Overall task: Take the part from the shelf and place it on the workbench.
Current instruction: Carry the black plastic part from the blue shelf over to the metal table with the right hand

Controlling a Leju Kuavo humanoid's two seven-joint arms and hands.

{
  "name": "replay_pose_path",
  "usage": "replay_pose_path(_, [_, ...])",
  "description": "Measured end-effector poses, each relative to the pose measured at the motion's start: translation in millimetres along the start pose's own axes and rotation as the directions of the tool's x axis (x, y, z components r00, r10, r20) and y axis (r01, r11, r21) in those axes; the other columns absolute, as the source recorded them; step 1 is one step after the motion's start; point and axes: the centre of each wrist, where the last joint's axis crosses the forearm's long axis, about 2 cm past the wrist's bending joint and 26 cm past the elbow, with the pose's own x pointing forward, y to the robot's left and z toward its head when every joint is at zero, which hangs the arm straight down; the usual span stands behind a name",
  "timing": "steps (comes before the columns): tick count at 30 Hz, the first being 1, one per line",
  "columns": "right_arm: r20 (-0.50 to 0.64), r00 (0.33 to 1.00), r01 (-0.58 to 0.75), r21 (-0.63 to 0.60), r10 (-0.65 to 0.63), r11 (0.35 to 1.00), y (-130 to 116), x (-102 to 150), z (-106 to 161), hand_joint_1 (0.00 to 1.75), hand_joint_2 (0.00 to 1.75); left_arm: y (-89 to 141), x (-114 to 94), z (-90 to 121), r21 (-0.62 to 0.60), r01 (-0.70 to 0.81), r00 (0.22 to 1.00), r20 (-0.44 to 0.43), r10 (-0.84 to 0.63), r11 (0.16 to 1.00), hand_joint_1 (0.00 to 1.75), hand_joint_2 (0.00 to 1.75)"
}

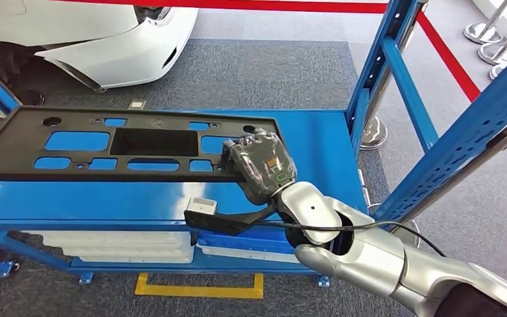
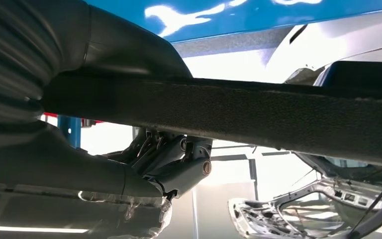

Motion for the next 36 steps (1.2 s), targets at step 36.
replay_pose_path(36, [-0.033, 0.999, 0.024, 0.002, -0.024, 1.000, -1, -7, -1, 1.75, 1.75, 0, 15, -1, 0.009, 0.001, 0.999, 0.033, -0.001, 1.000, 0.00, 1.75])
